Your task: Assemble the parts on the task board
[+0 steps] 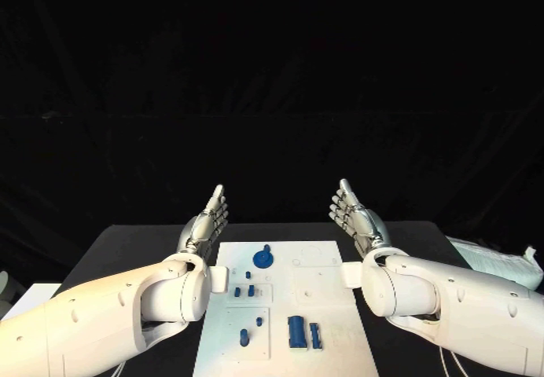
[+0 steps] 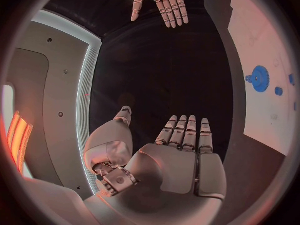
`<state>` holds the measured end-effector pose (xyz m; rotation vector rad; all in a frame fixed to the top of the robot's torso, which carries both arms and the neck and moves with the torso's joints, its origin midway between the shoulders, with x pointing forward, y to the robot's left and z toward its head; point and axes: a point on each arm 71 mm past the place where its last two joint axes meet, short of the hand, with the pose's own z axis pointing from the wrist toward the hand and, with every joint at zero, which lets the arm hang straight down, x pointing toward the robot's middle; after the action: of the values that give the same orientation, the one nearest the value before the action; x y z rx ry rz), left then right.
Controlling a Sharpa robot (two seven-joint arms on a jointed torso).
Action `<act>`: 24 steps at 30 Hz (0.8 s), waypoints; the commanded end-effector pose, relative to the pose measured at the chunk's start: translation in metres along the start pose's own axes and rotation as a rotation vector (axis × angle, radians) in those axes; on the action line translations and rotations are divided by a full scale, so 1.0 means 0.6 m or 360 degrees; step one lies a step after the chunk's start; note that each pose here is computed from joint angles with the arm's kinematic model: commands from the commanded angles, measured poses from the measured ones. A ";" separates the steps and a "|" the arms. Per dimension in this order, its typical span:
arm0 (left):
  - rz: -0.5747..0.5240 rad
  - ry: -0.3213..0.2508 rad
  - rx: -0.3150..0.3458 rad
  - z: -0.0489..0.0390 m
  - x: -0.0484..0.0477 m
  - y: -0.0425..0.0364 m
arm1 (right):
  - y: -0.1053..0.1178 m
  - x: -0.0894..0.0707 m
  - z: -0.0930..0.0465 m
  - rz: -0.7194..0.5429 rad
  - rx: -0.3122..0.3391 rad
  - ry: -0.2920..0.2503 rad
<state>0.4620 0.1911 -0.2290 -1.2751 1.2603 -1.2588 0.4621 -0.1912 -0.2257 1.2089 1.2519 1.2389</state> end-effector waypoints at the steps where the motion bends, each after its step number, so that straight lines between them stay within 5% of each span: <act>1: 0.0079 -0.0047 0.0094 -0.001 -0.002 -0.008 | 0.002 -0.002 -0.001 0.0002 -0.0030 -0.0042; 24: 0.0079 -0.0047 0.0094 -0.001 -0.002 -0.008 | 0.002 -0.002 -0.001 0.0002 -0.0030 -0.0042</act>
<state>0.4620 0.1936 -0.2268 -1.2368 1.2328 -1.2188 0.4620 -0.1932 -0.2257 1.2252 1.2279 1.2170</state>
